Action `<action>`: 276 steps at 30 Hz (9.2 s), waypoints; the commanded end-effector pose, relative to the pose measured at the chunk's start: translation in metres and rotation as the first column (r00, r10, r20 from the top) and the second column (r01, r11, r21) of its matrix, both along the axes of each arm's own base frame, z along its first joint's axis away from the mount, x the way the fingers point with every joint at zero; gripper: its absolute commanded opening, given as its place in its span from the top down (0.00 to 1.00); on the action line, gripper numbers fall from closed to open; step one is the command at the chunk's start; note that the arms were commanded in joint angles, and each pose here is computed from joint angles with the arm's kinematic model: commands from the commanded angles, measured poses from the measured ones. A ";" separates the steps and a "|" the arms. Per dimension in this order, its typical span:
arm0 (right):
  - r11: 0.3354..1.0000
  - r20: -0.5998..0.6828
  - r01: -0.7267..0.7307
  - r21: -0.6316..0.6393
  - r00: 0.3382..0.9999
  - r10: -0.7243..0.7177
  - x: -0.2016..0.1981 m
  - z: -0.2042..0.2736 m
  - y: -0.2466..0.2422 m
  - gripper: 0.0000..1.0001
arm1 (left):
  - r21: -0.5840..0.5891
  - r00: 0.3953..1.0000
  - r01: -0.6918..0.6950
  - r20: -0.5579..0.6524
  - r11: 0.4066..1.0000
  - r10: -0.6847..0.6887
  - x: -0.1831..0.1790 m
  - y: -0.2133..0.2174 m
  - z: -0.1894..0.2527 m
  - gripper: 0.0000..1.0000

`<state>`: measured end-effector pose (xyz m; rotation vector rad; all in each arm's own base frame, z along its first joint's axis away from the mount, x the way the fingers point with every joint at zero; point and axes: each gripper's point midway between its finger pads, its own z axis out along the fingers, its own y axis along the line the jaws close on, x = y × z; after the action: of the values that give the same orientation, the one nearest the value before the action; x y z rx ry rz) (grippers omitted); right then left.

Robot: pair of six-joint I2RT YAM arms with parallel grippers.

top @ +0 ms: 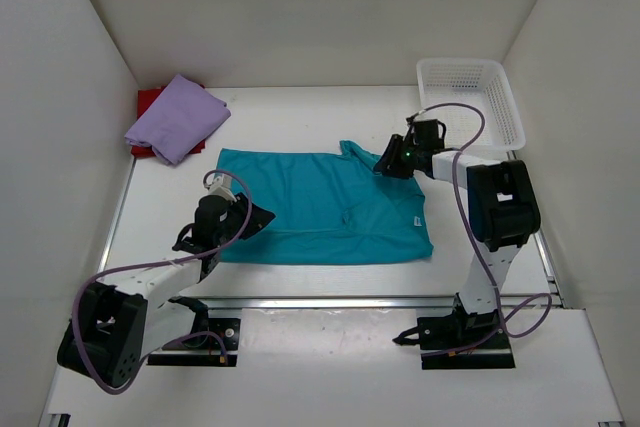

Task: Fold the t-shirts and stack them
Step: Grap the side of the flattened tshirt furthest away from the robot with both arms, then fold the other side of the tshirt into a rectangle

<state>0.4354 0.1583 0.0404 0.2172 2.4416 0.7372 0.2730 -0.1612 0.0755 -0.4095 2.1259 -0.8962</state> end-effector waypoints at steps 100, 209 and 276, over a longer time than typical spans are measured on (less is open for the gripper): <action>0.990 0.137 -0.053 0.130 0.990 0.035 0.034 0.010 0.054 0.81 | -0.016 0.999 -0.003 0.041 1.000 0.003 0.004 -0.002 0.010 0.65; 0.959 0.259 0.029 -0.281 0.965 0.047 -0.121 0.097 -0.038 1.00 | 0.239 0.916 -0.386 -0.014 0.891 0.401 0.139 0.158 0.046 1.00; 0.922 0.163 -0.356 -0.153 0.911 0.379 -0.195 0.057 0.061 0.98 | 0.070 0.944 -0.326 -0.022 0.943 0.328 0.051 0.087 -0.004 0.67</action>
<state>0.2189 0.2251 0.0816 -0.4340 2.4439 0.7301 0.3225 -0.1011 0.0581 -0.6858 2.1085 -0.7225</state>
